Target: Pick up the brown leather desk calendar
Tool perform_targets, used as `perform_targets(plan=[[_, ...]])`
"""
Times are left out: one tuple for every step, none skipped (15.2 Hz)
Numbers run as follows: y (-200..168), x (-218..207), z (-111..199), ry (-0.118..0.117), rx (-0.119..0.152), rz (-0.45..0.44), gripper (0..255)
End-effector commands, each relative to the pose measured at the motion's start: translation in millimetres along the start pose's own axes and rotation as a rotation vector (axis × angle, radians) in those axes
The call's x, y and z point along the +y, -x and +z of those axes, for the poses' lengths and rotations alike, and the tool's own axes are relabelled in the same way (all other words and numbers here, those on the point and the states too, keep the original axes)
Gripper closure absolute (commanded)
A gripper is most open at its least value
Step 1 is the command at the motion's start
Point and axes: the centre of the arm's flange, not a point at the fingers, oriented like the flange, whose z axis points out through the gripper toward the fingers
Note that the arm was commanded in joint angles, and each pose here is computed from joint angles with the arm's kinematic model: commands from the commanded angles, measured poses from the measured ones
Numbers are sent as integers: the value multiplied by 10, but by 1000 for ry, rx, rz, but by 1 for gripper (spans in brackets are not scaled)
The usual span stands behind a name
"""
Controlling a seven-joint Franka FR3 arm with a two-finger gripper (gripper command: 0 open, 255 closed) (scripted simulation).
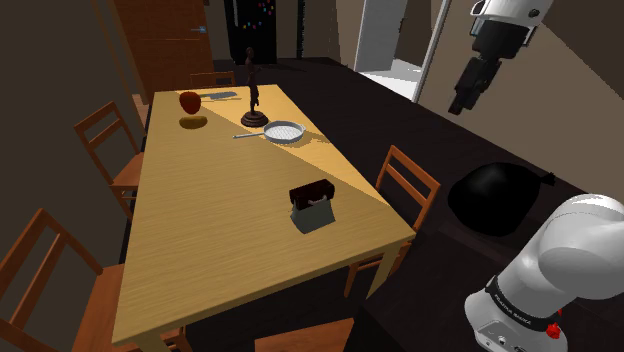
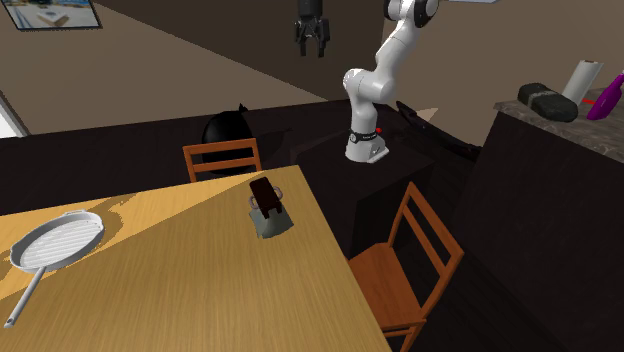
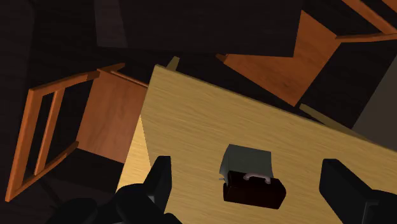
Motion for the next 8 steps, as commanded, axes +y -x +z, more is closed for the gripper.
perform_targets(plan=[[0,0,0,0,0,0,0],[-96,51,90,-2,-8,-37,0],[-194,99,180,-5,-16,-74,0],[-293,142,272,-7,-23,-112,0],[-392,182,364,-10,-31,-149,0],[-492,217,458,-12,-39,-186,0],[-593,249,552,-15,-47,-223,0],[-694,277,647,-17,-55,-260,0]])
